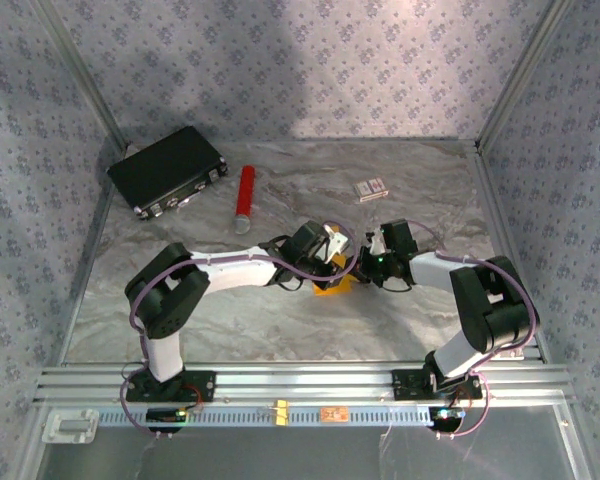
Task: Fold a paper plane with a square sheet of paper (pick it up from the middle)
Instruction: Fold the triangle a second time at the center of the table.
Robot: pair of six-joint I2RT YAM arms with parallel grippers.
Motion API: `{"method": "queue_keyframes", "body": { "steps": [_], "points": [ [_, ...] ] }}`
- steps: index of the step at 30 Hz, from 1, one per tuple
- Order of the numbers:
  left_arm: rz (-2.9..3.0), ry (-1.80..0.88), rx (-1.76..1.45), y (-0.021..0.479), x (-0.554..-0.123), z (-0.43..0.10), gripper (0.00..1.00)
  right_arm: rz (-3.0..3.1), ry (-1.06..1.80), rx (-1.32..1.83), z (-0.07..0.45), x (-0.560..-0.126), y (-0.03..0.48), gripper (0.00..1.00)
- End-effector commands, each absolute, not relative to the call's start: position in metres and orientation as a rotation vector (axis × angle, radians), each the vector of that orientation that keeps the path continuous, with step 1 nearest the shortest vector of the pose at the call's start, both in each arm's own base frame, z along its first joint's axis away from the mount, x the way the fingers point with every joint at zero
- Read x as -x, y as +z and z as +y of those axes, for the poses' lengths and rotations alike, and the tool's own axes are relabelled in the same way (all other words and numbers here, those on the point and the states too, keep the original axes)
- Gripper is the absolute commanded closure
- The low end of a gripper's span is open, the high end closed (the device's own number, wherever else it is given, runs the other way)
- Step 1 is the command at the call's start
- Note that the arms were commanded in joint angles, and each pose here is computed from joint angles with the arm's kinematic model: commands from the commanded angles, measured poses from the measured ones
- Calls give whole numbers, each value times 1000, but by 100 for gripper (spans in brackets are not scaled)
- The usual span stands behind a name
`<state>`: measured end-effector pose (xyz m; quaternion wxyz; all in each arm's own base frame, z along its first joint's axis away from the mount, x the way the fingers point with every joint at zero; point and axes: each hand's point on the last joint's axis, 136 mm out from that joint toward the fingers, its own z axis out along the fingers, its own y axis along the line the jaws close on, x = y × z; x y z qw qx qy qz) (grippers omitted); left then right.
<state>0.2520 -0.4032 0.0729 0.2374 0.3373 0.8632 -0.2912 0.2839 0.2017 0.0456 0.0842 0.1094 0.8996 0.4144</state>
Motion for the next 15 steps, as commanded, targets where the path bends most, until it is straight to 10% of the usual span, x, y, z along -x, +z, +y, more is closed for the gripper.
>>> {"method": "queue_keyframes", "body": {
  "steps": [1, 15],
  "points": [
    [2368, -775, -945, 72, -256, -404, 77, 2682, 1249, -322, 204, -286, 49, 93],
    [2371, -776, -950, 71, -257, -403, 90, 2682, 1237, -325, 202, -286, 49, 93]
  ]
}}
